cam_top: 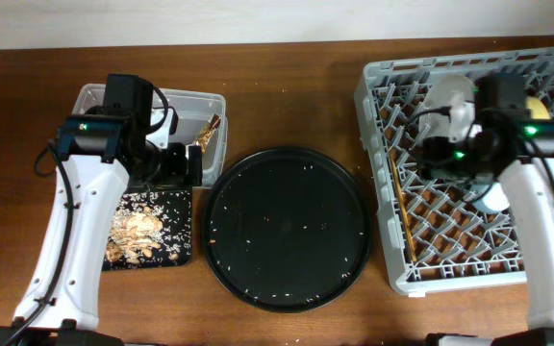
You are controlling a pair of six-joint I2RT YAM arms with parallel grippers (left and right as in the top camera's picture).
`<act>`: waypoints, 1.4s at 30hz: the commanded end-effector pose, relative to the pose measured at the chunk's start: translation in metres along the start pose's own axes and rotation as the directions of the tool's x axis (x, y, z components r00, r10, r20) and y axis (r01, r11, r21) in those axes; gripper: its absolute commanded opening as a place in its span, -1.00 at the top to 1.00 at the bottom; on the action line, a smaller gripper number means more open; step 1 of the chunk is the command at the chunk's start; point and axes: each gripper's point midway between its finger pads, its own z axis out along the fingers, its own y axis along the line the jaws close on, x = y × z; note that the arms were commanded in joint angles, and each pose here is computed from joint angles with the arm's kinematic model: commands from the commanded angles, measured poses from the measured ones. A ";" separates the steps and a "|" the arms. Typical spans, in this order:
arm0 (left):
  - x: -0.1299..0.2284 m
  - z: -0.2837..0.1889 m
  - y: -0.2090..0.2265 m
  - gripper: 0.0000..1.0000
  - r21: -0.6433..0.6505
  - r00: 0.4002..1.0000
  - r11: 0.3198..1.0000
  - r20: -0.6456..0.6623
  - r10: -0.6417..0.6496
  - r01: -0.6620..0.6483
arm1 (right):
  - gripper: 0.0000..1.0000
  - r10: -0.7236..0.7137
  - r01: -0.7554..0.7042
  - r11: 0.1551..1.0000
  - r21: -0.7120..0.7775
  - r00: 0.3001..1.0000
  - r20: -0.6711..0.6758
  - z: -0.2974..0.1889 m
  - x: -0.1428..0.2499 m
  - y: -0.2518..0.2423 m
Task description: Sort waste into correct bins and load items into the dishwasher rack
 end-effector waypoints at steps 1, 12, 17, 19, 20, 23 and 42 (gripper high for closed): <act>0.014 -0.006 0.003 -0.99 -0.010 0.999 1.000 -0.045 -0.005 0.005 | -0.61 -0.033 0.027 0.992 -0.121 0.999 -0.042 -0.004 0.013 0.015; 0.067 -0.029 0.011 -0.99 -0.010 0.924 1.000 0.383 0.024 -0.022 | -0.97 -0.095 0.103 0.995 -0.005 0.938 0.333 -0.025 0.051 0.004; 0.112 -0.033 0.015 -0.99 0.015 0.822 1.000 0.569 0.012 -0.025 | -0.97 -0.109 0.114 0.993 0.013 0.906 0.409 -0.026 0.083 0.004; 0.122 -0.036 0.015 -0.99 0.017 0.798 0.999 0.603 0.013 -0.030 | -0.97 -0.107 0.111 0.994 0.012 0.912 0.397 -0.026 0.090 0.004; 0.129 -0.037 0.016 -0.99 0.018 0.794 0.999 0.607 0.013 -0.031 | -0.97 -0.106 0.111 0.994 0.011 0.913 0.393 -0.025 0.090 0.004; 0.140 -0.035 0.017 -0.99 0.016 0.807 0.999 0.590 0.013 -0.028 | -0.97 -0.103 0.108 0.994 0.009 0.920 0.378 -0.021 0.090 0.003; 0.147 -0.030 0.018 -0.99 0.014 0.828 1.000 0.560 0.011 -0.023 | -0.97 -0.101 0.107 0.994 0.006 0.927 0.360 -0.016 0.092 0.003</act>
